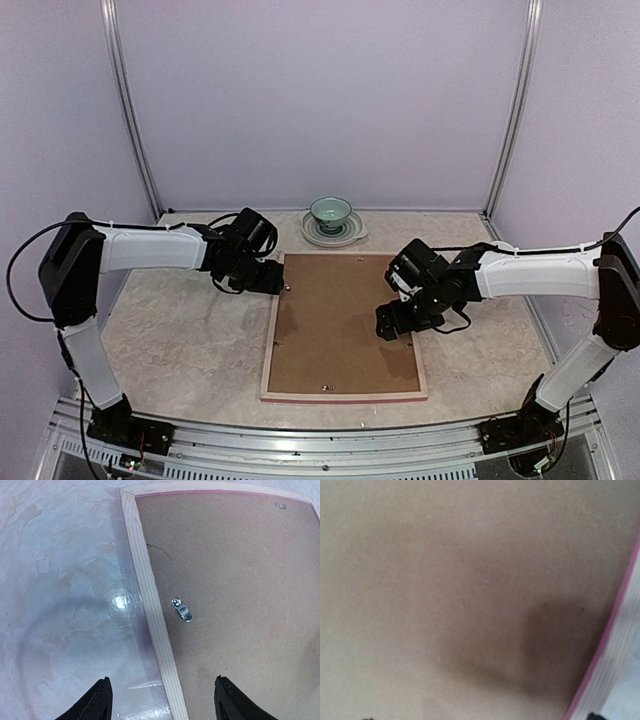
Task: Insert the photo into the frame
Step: Press the fastener onto the backboard.
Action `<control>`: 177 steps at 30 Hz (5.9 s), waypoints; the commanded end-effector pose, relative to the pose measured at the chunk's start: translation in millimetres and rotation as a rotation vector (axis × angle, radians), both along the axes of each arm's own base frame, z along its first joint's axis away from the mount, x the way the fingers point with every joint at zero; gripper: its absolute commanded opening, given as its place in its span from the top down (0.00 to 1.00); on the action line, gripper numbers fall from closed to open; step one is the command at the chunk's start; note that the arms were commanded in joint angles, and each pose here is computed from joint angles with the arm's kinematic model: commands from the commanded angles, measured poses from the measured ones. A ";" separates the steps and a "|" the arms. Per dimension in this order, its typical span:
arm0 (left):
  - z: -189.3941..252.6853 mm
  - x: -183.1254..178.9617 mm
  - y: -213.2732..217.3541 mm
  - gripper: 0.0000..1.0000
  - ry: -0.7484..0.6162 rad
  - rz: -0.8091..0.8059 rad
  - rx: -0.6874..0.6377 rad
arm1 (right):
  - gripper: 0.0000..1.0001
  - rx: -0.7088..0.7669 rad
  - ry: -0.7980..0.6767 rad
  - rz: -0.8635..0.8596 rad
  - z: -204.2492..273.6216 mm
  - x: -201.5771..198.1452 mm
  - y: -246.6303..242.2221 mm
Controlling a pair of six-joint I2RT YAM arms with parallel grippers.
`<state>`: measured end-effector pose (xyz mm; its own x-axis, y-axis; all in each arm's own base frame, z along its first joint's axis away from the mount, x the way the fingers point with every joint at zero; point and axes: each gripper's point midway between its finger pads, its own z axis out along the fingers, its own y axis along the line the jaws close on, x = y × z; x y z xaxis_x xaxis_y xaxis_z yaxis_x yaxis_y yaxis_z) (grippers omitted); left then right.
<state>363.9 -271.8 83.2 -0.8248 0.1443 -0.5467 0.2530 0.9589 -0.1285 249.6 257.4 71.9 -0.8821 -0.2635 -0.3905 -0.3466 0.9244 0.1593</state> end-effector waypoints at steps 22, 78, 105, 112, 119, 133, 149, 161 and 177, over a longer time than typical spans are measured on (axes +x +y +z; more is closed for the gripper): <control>-47.5 53.8 -10.7 0.32 0.076 0.022 -0.075 | 0.06 -0.007 -0.016 -0.003 1.5 0.1 -2.9; -88.1 43.9 10.3 0.71 0.177 0.076 -0.061 | 0.05 0.002 -0.002 -0.008 -2.3 -2.4 -2.5; -90.5 47.6 17.3 0.89 0.172 0.130 -0.069 | 0.05 0.008 -0.003 -0.020 -2.1 -6.9 -7.9; -90.0 47.7 18.4 0.94 0.173 0.150 -0.080 | 0.05 0.009 -0.003 -0.016 -3.0 -6.4 -6.6; -80.3 50.5 25.3 0.65 0.135 0.169 -0.067 | 0.05 0.008 0.001 -0.021 -5.1 -8.6 -9.2; -100.8 44.2 23.5 0.66 0.143 0.157 0.017 | 0.05 0.010 0.005 -0.017 -6.2 -8.3 -7.3; -123.7 35.3 36.1 0.81 0.189 0.247 0.044 | 0.05 0.005 0.005 -0.013 -5.8 -8.5 -8.0; -131.7 29.0 31.7 0.87 0.231 0.278 -0.025 | 0.05 0.001 0.006 -0.016 -7.2 -10.4 -10.9; -3.3 61.2 39.1 0.35 -0.027 0.323 -0.180 | 0.01 0.000 -0.033 -0.024 5.4 0.5 -8.3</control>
